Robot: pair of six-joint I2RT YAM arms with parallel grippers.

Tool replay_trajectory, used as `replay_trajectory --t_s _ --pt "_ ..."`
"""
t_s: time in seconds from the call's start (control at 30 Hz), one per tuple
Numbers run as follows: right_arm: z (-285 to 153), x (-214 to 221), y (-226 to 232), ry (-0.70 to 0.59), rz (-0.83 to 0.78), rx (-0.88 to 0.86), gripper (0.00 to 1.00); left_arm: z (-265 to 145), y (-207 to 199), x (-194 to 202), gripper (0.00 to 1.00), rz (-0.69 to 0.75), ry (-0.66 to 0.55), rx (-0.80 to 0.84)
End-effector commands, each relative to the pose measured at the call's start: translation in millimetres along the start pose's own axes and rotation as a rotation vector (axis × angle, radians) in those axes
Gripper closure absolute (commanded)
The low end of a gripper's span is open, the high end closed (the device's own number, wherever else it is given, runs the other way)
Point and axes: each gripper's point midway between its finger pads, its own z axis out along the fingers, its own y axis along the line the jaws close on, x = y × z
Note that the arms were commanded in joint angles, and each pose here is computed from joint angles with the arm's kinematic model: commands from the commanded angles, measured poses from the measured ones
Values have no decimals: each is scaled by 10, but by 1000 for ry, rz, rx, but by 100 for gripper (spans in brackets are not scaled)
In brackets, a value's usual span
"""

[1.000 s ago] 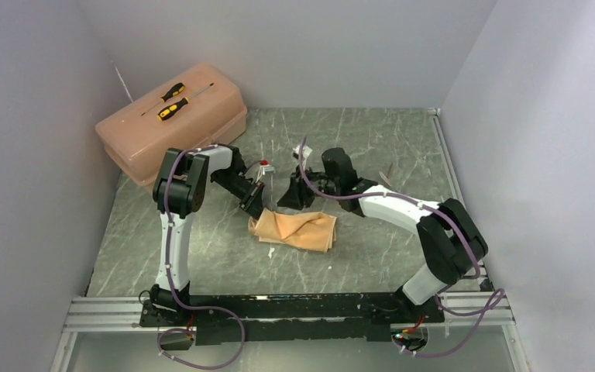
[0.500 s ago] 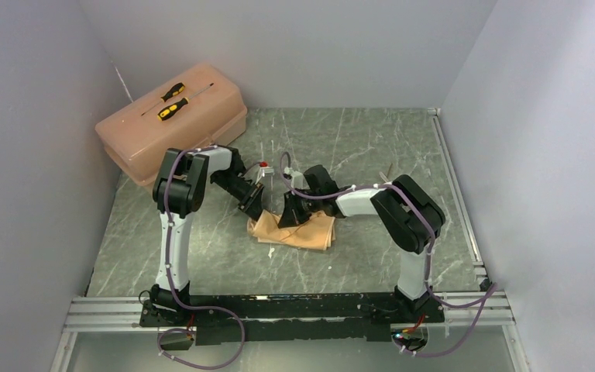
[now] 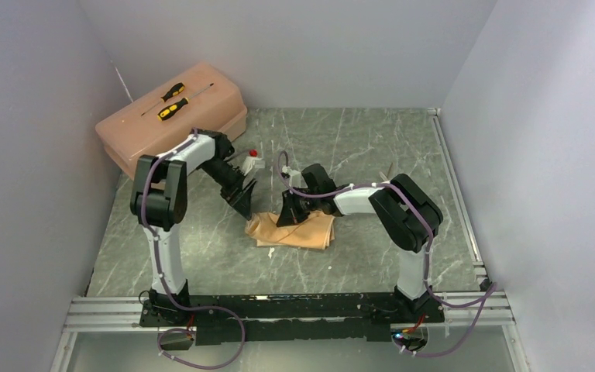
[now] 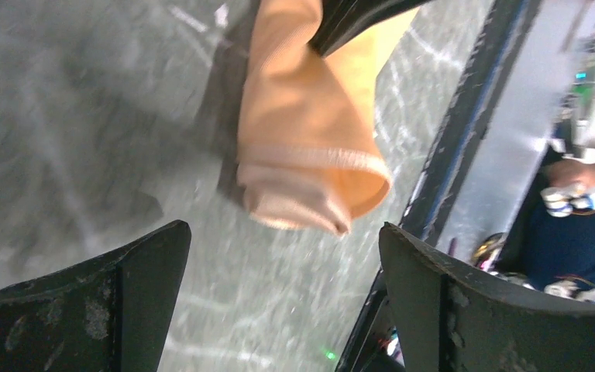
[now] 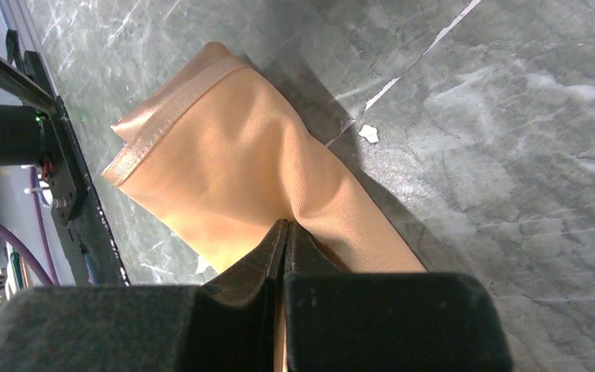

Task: Fold the napkin into a case and place the utensils inside
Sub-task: Turn over the napkin at the center of the board.

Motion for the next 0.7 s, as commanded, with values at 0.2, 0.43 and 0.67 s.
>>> replay_trajectory --t_s 0.2,0.43,0.67 --pt "23 150 -353 33 -2 148 98 -300 -502 -480 4 150 -109 -104" --pt "8 53 -141 1 23 31 99 229 -855 -481 4 241 -115 75" --pt "-77 -15 -86 -46 73 -53 99 405 -558 -179 4 277 -19 16"
